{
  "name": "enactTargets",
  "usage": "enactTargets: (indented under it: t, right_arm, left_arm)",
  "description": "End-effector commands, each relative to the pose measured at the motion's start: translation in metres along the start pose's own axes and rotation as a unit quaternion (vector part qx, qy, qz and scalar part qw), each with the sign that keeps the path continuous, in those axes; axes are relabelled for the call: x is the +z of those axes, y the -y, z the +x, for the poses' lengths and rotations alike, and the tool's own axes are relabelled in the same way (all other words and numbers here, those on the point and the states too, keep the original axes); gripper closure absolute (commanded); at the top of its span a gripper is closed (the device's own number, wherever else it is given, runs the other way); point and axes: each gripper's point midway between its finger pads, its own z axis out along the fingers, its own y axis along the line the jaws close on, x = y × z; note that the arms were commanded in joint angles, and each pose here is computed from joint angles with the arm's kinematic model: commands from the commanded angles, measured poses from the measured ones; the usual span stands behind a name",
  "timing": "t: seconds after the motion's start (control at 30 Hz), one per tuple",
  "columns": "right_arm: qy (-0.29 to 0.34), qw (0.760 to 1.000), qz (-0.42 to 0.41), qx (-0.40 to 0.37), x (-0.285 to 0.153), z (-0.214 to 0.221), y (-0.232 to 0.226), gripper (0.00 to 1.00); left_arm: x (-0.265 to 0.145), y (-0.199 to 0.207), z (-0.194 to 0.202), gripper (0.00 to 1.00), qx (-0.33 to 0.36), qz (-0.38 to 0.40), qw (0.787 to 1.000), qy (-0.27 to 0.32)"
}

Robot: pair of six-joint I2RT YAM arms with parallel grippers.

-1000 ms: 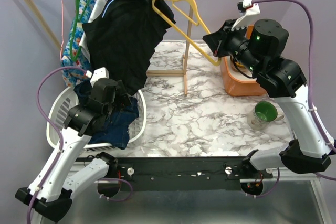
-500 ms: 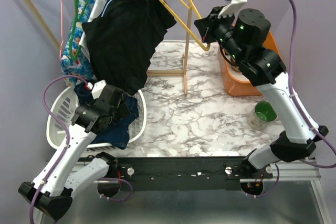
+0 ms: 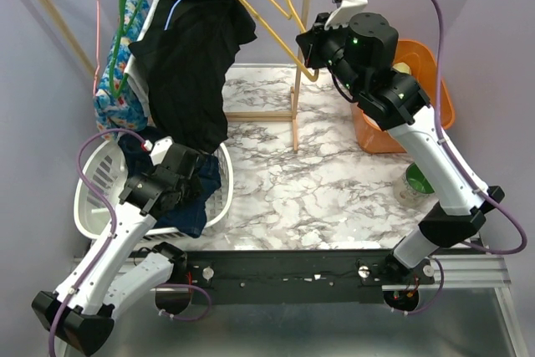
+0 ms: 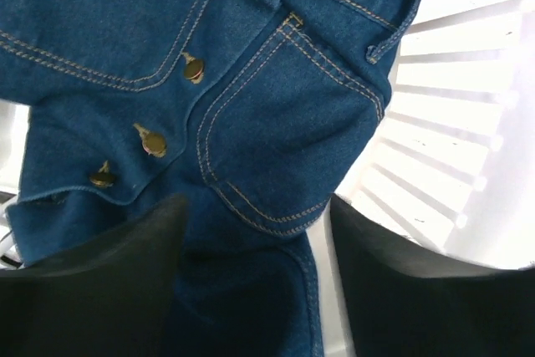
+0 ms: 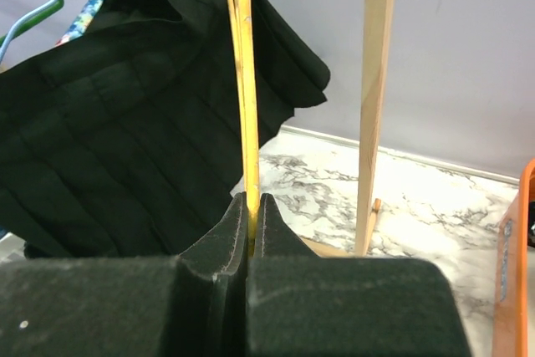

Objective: Remove the skirt from the hanger

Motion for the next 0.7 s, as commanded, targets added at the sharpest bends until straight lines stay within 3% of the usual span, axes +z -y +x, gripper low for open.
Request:
enactTargets:
  t: [0.0,0.1,0.13,0.2,0.33,0.53,0.67]
  right_arm:
    - [-0.007,0.998,0.056,-0.019,0.0,0.0,0.017,0.99]
    - [-0.018,0.997,0.068,-0.026,-0.002,0.007,0.02,0.98]
    - [-0.026,0.996,0.075,-0.027,-0.003,0.01,0.023,0.97]
    - [-0.03,0.995,0.087,-0.03,-0.005,0.012,0.026,0.96]
    - [-0.042,0.995,0.078,-0.037,-0.004,0.022,0.023,0.94]
    - [-0.042,0.997,0.05,-0.03,-0.01,0.023,0.015,0.87]
    - [-0.037,0.999,0.029,-0.028,-0.016,0.017,0.009,0.51]
  left_arm:
    - [0.007,0.013,0.003,0.41,0.0,0.034,0.999,0.0]
    - [0.01,0.02,0.003,0.64,0.008,0.046,0.999,-0.007]
    - [0.011,0.023,0.003,0.84,0.01,0.05,0.999,-0.007]
    - [0.013,0.022,0.001,1.0,0.014,0.041,0.999,-0.005]
    - [0.012,0.015,-0.02,1.0,-0.002,0.006,0.999,0.035]
    - [0.01,-0.008,-0.062,1.0,-0.044,-0.071,0.986,0.142]
    - [0.003,-0.02,-0.07,1.0,-0.053,-0.117,0.98,0.152]
